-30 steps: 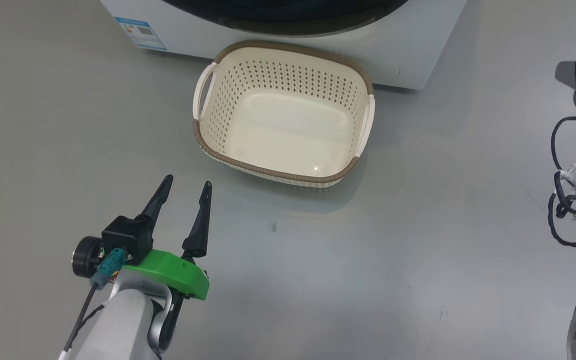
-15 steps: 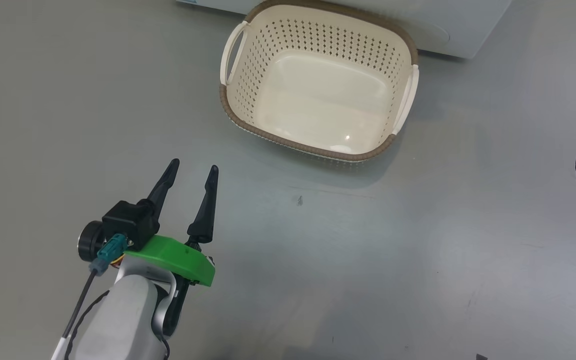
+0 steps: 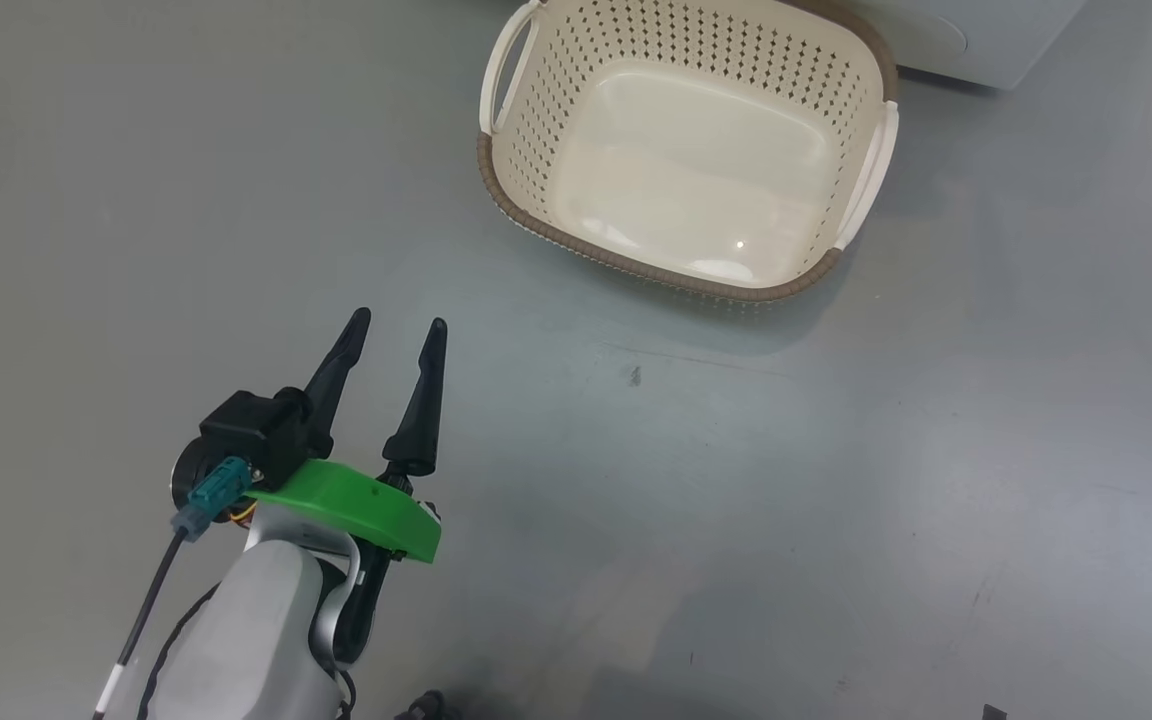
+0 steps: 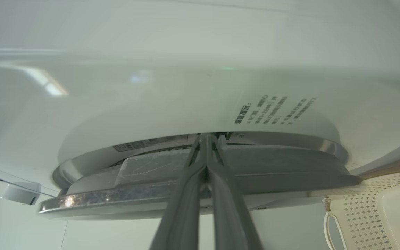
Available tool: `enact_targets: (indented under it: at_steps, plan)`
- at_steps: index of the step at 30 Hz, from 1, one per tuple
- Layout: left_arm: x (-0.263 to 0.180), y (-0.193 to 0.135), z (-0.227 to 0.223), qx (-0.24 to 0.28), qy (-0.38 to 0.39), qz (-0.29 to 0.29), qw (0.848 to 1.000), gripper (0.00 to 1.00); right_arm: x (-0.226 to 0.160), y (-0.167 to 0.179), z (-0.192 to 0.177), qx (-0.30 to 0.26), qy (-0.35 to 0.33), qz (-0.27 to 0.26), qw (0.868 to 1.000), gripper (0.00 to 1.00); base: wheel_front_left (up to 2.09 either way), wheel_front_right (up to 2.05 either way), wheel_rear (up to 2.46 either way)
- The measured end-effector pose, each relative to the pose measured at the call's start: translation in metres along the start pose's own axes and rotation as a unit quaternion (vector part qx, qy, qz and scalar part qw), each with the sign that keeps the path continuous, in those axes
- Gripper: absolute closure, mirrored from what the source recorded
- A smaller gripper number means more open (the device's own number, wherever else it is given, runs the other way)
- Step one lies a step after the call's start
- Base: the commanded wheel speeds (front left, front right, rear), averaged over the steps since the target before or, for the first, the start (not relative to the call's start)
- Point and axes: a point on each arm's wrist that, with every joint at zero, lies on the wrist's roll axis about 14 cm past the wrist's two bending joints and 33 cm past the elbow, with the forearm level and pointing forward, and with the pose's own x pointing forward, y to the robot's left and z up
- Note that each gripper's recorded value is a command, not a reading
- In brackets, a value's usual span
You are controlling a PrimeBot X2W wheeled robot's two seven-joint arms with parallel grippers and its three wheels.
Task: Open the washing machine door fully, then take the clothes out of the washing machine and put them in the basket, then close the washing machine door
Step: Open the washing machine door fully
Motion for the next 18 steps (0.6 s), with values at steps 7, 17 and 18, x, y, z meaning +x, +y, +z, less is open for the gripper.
enact_targets:
  at_steps: [7, 17, 18]
  plan:
    - [0.0, 0.002, -0.002, -0.008, 0.003, 0.006, 1.0, 0.0, 0.012, 0.002, -0.006, -0.011, 0.03, -0.004, 0.999, 1.0, 0.0, 0.0, 0.0]
    - [0.0, 0.002, -0.007, -0.012, 0.01, 0.007, 1.0, 0.0, 0.023, 0.004, -0.013, 0.007, 0.059, -0.005, 0.998, 1.0, 0.0, 0.0, 0.0]
    - [0.001, 0.002, -0.006, -0.011, 0.01, 0.007, 1.0, 0.0, 0.023, 0.004, -0.014, 0.009, 0.064, -0.005, 0.998, 1.0, 0.0, 0.0, 0.0]
